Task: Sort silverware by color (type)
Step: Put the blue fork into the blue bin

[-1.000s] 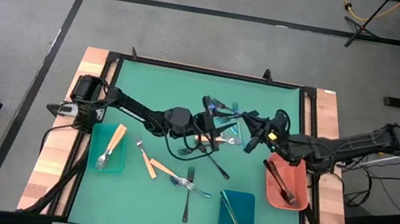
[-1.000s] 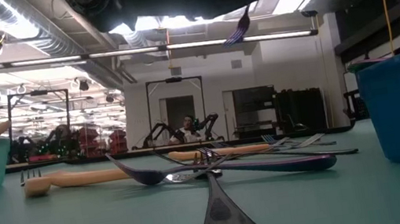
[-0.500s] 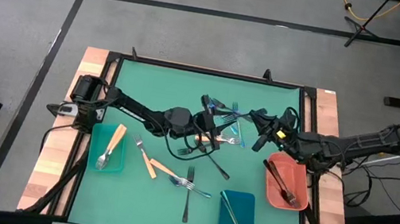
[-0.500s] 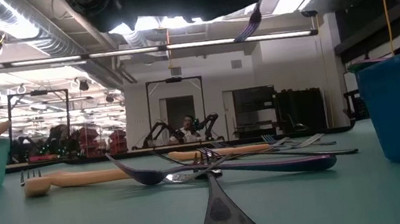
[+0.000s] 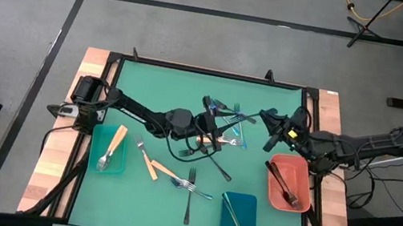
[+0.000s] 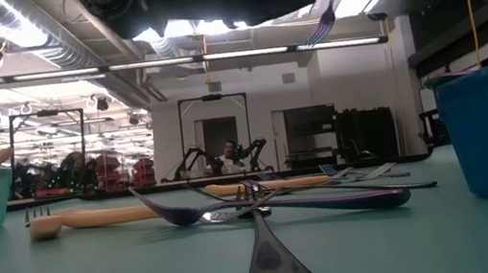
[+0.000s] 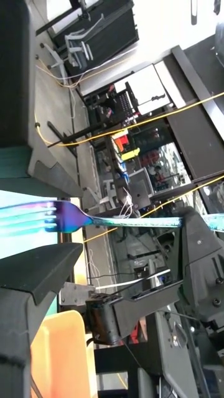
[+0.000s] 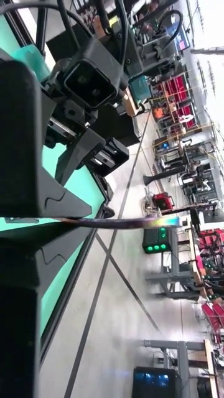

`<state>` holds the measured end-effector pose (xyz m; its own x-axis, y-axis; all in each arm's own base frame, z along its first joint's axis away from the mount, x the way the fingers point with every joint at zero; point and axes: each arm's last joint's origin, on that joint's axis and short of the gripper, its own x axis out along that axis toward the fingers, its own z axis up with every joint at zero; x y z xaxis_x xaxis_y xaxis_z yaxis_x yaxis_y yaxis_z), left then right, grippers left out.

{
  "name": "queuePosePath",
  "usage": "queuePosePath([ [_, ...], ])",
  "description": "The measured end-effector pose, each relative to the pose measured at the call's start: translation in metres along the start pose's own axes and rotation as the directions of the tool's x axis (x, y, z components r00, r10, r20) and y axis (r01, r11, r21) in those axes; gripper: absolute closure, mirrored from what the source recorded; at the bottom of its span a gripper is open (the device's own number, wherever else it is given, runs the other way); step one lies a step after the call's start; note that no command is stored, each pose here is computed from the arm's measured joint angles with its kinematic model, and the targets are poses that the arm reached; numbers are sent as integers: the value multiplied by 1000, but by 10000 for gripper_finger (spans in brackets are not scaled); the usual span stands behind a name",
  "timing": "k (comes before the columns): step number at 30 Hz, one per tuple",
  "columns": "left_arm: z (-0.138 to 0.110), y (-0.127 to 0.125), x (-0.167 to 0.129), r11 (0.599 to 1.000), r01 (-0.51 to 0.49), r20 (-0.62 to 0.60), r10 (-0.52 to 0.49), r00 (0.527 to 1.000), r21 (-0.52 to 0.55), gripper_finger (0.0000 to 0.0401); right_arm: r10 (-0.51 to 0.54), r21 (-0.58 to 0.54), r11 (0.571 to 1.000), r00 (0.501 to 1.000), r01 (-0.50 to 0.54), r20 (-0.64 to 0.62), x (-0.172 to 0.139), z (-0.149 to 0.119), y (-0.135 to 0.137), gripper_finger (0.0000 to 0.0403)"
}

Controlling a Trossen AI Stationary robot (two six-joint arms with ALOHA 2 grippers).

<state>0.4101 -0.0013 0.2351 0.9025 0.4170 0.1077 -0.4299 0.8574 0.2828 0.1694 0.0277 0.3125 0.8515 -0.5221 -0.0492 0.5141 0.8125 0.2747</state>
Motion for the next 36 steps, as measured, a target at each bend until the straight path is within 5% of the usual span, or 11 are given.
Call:
queuePosePath([
  [11, 11, -24, -15, 1000, 11, -11, -11, 1000, 5, 279, 214, 119, 971, 975, -205, -63, -10, 5, -3, 403],
  [19, 28, -30, -38, 993, 83, -178, -67, 982, 82, 280, 302, 221, 941, 932, -257, -201, -13, -6, -4, 403],
  [29, 28, -18, -59, 978, 173, -405, -113, 907, 115, 280, 488, 435, 834, 822, -340, -292, -14, -11, 3, 403],
  [36, 20, -10, -55, 970, 220, -450, -152, 880, 103, 280, 581, 552, 769, 713, -323, -393, -9, -22, 12, 403],
])
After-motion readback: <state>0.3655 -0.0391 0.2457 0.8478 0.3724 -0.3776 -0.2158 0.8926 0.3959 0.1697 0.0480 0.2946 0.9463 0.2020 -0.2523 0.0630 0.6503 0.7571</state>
